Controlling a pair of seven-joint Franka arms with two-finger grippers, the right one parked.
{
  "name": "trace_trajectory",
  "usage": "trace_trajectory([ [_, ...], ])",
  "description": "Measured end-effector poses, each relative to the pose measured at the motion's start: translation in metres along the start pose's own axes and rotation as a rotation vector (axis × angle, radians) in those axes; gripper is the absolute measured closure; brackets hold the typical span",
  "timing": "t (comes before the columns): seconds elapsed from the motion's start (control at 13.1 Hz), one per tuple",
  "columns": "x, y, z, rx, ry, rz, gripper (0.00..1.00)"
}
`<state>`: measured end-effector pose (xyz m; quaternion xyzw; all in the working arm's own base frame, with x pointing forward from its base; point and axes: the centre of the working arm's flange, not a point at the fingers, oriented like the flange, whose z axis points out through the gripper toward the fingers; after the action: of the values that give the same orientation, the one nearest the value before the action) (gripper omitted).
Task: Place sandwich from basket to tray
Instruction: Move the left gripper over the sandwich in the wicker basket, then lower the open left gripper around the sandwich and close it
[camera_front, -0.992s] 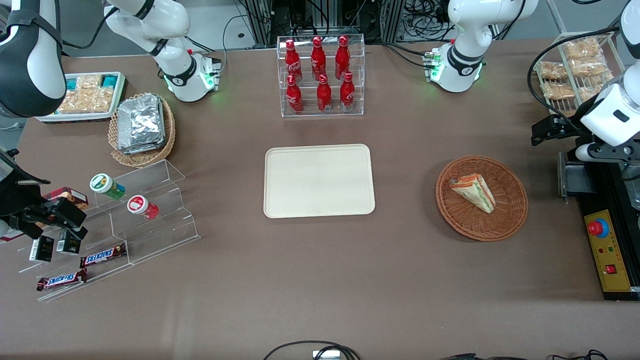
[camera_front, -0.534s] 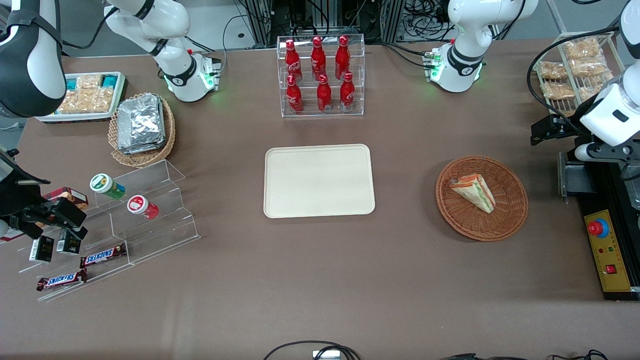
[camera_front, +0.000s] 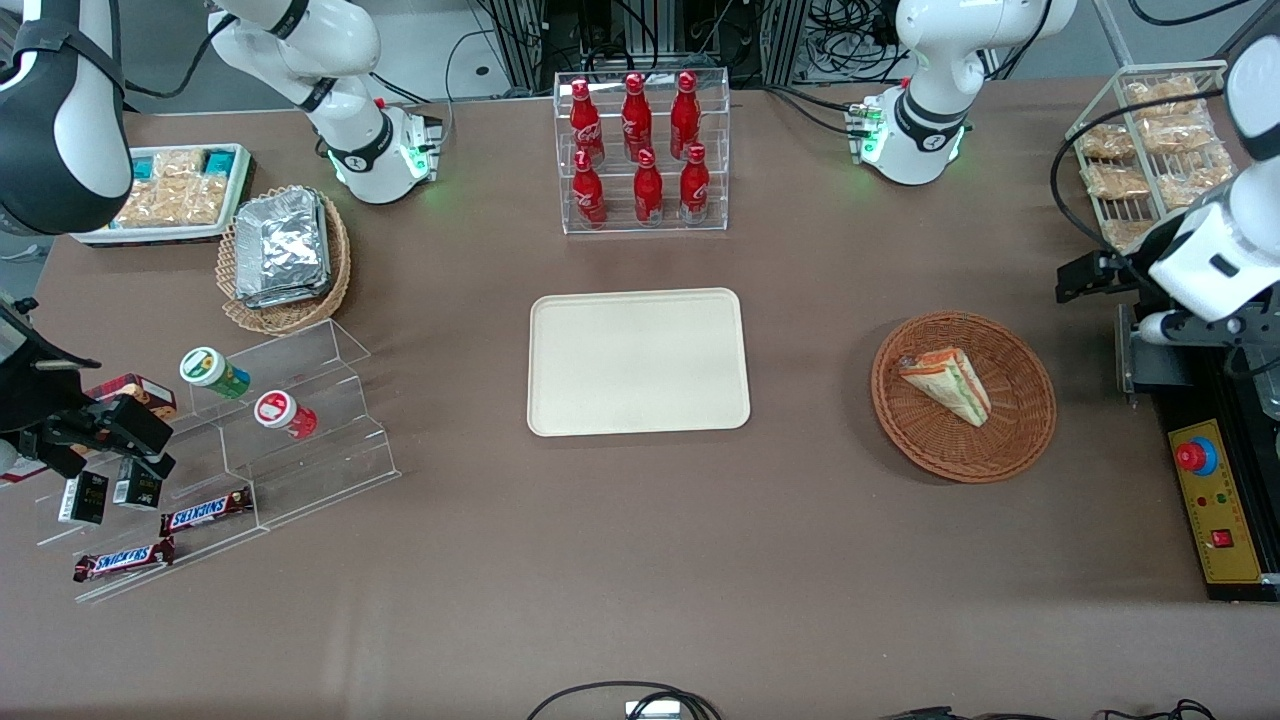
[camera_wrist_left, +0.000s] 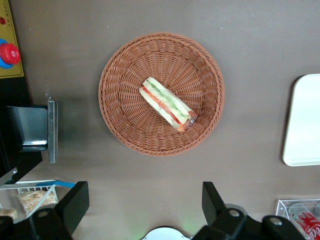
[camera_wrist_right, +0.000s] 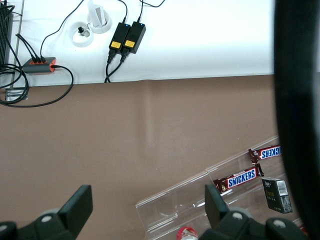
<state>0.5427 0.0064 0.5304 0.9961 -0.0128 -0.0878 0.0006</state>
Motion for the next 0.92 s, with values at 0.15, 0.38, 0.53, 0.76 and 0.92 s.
trace_trajectory([
  [0.15, 0.006, -0.002, 0.028, -0.001, 0.006, -0.055, 0.0],
  [0.38, 0.012, -0.001, 0.065, -0.002, 0.022, -0.173, 0.0],
  [0.53, 0.015, 0.002, 0.088, -0.003, 0.033, -0.251, 0.0],
  [0.76, 0.017, 0.014, 0.118, -0.007, 0.055, -0.377, 0.0],
  [0.92, 0.017, 0.028, 0.138, -0.011, 0.072, -0.458, 0.0],
])
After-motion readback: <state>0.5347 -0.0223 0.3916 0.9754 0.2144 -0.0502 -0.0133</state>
